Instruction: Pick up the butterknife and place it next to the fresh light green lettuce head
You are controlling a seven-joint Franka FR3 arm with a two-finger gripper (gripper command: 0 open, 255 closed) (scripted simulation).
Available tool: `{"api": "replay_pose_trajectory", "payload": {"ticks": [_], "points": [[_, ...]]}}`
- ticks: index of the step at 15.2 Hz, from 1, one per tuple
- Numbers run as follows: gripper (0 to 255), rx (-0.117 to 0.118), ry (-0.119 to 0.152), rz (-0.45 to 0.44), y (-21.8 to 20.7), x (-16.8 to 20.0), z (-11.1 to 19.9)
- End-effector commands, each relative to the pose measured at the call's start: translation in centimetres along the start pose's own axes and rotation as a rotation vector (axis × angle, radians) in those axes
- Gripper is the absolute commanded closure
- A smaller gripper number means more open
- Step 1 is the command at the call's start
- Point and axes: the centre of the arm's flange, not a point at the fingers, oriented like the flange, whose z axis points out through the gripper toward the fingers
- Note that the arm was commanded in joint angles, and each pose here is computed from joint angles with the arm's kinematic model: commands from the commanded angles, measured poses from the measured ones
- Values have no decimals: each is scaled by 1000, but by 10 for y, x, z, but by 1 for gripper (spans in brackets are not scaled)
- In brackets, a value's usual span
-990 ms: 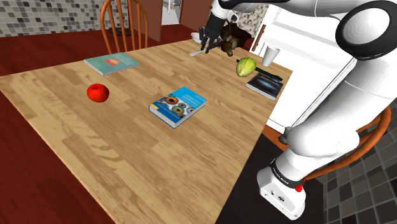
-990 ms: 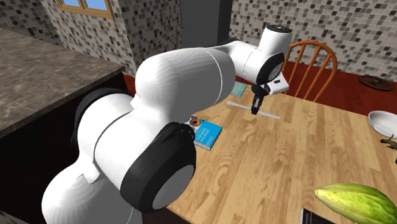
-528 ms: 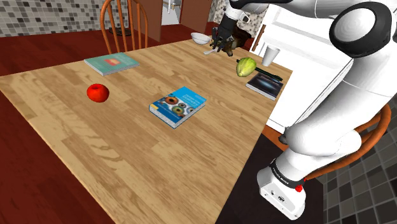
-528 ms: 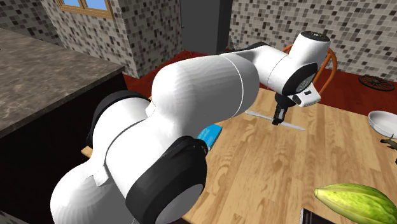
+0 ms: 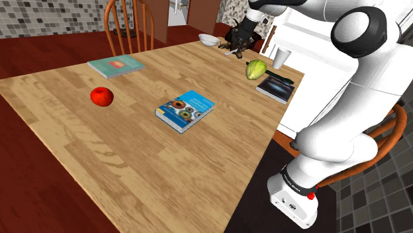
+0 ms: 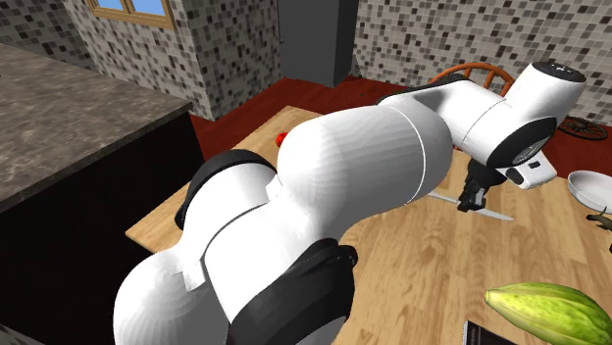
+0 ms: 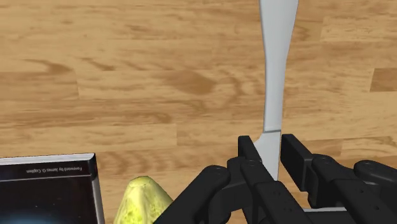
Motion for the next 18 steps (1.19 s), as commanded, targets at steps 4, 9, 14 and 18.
{"api": "replay_pose_trajectory", "payload": {"ticks": [4,9,14,18], "points": [[255,0,0,-1,6,6,24],[255,0,0,-1,10,6,50],[255,0,0,-1,14,6,76],[255,0,0,-1,17,6,97]]}}
